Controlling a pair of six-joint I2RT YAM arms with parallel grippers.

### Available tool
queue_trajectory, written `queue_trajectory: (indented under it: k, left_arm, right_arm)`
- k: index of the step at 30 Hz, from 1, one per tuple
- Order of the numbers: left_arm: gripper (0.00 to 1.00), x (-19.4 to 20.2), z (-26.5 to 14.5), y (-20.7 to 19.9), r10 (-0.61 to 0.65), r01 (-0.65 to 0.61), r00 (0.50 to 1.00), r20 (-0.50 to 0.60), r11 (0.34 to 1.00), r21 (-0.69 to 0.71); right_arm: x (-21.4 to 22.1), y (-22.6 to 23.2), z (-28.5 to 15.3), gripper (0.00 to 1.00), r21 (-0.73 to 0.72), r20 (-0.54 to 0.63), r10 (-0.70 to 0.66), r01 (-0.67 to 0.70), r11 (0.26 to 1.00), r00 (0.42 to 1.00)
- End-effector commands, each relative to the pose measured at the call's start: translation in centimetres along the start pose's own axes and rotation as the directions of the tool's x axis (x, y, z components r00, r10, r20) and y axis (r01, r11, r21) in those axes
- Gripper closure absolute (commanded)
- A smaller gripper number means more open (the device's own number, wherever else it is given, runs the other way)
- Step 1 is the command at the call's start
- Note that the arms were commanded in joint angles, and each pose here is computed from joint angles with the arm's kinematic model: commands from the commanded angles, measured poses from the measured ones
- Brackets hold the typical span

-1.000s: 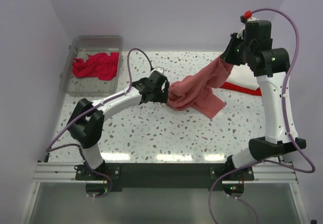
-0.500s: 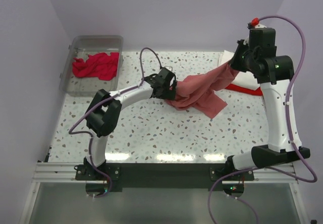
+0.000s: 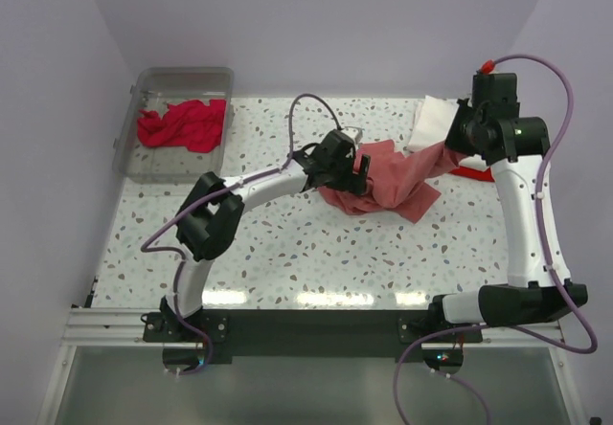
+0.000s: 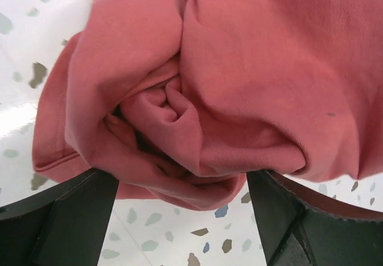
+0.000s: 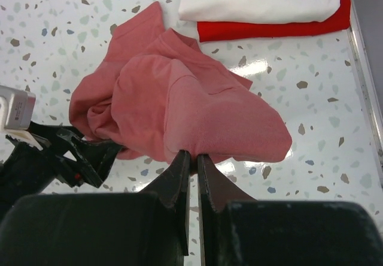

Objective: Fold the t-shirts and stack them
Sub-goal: Flatten the tshirt out

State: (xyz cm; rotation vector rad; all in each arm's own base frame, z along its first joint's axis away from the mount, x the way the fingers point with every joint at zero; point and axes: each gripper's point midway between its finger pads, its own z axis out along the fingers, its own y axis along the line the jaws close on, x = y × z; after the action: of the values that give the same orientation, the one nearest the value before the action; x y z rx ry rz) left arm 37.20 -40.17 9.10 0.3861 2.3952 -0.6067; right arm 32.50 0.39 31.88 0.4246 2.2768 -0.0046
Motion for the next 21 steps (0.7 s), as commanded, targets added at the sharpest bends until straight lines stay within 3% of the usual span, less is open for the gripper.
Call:
queue_trajectory:
  k: [1, 2, 4, 5, 6, 7, 12, 16, 21]
  left_arm:
    - [0.10, -0.9, 0.2, -1.8, -0.013, 0.012, 1.000, 0.017, 0.998, 0.054]
    - [0.12, -0.8, 0.2, -1.6, -0.013, 0.013, 1.000, 0.013, 0.999, 0.042]
    - [0.39, -0.5, -0.1, -0.9, -0.011, 0.011, 1.000, 0.001, 1.000, 0.007]
    - [0.55, -0.6, -0.4, -0.6, -0.013, 0.013, 1.000, 0.000, 1.000, -0.004]
    - [0.86, -1.1, -0.7, 0.3, -0.016, 0.017, 1.000, 0.021, 0.998, -0.060]
    - [0.96, -1.5, -1.8, 0.7, -0.017, 0.019, 1.000, 0.026, 0.996, -0.089]
    - [1.00, -4.7, -8.3, 3.8, 0.022, 0.006, 0.994, 0.110, 0.967, -0.255]
    - [1.00, -7.8, -16.7, 4.1, 0.020, 0.035, 0.982, 0.188, 0.958, -0.284]
    - [1.00, -7.3, -23.6, 4.0, -0.004, 0.048, 0.989, 0.147, 0.953, -0.299]
  right_arm:
    - [-1.5, -0.2, -0.9, 1.00, -0.015, 0.084, 0.014, -0.013, 1.000, 0.996]
    - [-1.5, -0.3, -1.0, 1.00, -0.015, 0.089, 0.016, -0.015, 1.000, 0.996]
    - [-1.5, -0.4, -1.0, 1.00, -0.014, 0.089, 0.018, -0.017, 1.000, 0.996]
    - [-1.5, -0.3, -1.2, 1.00, -0.019, 0.093, 0.019, -0.017, 1.000, 0.995]
    - [-1.6, -0.2, -1.3, 1.00, -0.025, 0.096, 0.020, -0.018, 1.000, 0.995]
    - [-1.8, -0.1, -1.5, 1.00, -0.034, 0.102, 0.020, -0.017, 0.999, 0.995]
    - [-3.3, 0.3, -3.2, 1.00, -0.068, 0.164, 0.021, -0.009, 0.998, 0.986]
    - [-4.2, 0.9, -4.4, 1.00, -0.109, 0.201, 0.028, -0.006, 0.994, 0.979]
    - [-4.7, 1.5, -4.9, 1.00, -0.147, 0.216, 0.049, -0.017, 0.989, 0.975]
